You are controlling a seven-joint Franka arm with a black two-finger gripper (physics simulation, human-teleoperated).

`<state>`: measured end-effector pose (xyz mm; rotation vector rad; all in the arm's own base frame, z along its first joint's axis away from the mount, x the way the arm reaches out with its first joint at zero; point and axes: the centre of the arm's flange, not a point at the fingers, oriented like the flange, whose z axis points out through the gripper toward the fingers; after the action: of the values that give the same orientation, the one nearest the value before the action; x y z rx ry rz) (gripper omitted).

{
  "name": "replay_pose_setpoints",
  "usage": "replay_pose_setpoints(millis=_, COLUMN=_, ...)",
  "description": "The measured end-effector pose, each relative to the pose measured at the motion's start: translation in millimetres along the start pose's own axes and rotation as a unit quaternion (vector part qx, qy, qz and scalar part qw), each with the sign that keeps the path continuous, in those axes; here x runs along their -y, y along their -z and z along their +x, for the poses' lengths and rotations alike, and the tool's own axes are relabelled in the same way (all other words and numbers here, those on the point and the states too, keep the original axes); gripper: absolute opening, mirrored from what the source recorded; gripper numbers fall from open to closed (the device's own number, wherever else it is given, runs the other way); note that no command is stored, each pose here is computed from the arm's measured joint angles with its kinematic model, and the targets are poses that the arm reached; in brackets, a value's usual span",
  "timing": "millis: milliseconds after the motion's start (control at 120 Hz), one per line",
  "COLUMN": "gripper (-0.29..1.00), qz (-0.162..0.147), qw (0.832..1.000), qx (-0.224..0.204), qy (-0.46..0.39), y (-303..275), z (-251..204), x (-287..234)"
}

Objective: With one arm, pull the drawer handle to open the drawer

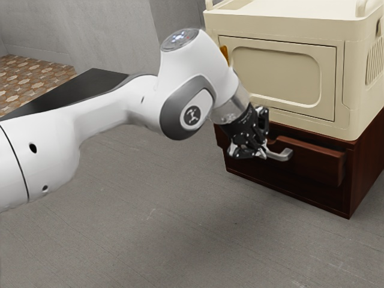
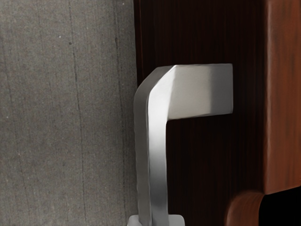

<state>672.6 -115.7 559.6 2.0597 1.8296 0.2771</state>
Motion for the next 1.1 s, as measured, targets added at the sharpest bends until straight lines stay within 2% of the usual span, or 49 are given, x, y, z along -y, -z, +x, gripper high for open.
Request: replay_pose_setpoints(millis=1100, gripper=-0.08, qz=-0.021, qw=1.0, qx=-0.002, qy=-0.007, y=23.5, z=-11.1, x=46.7)
